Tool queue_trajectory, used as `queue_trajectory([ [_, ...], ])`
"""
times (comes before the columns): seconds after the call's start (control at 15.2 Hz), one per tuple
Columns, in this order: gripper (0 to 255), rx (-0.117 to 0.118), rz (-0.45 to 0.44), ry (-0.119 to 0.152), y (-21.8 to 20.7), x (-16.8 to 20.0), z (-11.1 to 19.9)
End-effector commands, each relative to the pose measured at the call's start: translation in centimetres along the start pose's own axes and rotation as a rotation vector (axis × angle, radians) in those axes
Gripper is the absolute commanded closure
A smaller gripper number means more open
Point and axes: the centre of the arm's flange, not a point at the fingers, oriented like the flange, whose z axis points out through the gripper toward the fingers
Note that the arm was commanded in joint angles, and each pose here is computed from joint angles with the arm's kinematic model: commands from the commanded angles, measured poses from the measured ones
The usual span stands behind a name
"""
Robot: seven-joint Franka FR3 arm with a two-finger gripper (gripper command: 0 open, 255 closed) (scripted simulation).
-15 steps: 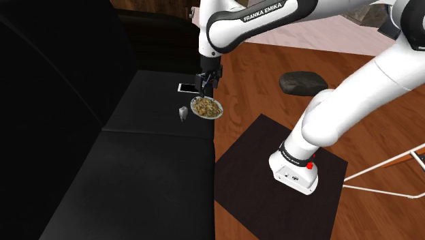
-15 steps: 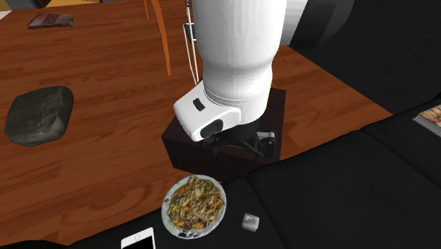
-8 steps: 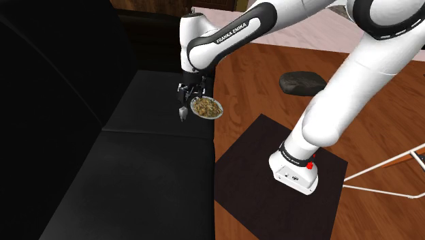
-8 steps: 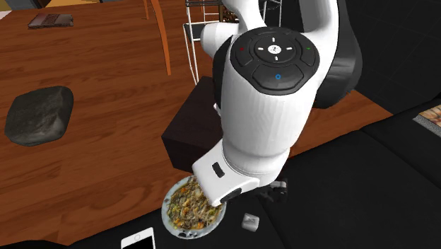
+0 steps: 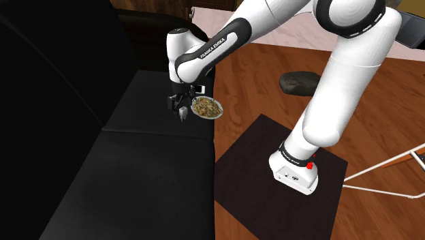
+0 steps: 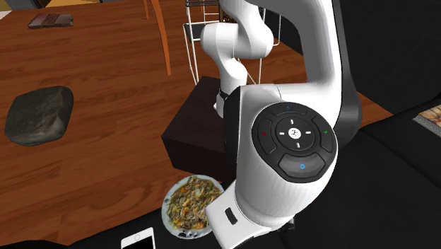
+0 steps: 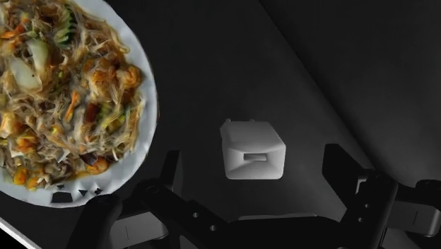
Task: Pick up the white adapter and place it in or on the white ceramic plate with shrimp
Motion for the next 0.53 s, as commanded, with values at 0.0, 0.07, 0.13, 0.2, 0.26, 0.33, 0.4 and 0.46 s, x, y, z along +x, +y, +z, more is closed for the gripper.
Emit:
queue_trajectory([
  [0.0, 0, 0.0, 0.0, 0.001, -0.1, 0.1, 1.2],
  [0.07, 0, 0.0, 0.0, 0.001, -0.1, 0.1, 1.7],
  [0.13, 0, 0.0, 0.0, 0.001, -0.1, 0.1, 2.5],
  [0.2, 0, 0.0, 0.0, 0.001, -0.1, 0.1, 2.5],
  [0.26, 0, 0.0, 0.0, 0.001, -0.1, 0.1, 2.5],
  [0.33, 0, 0.0, 0.0, 0.001, -0.1, 0.1, 2.5],
  [0.4, 0, 0.0, 0.0, 0.001, -0.1, 0.1, 2.5],
  [0.46, 0, 0.0, 0.0, 0.001, -0.1, 0.1, 2.5],
])
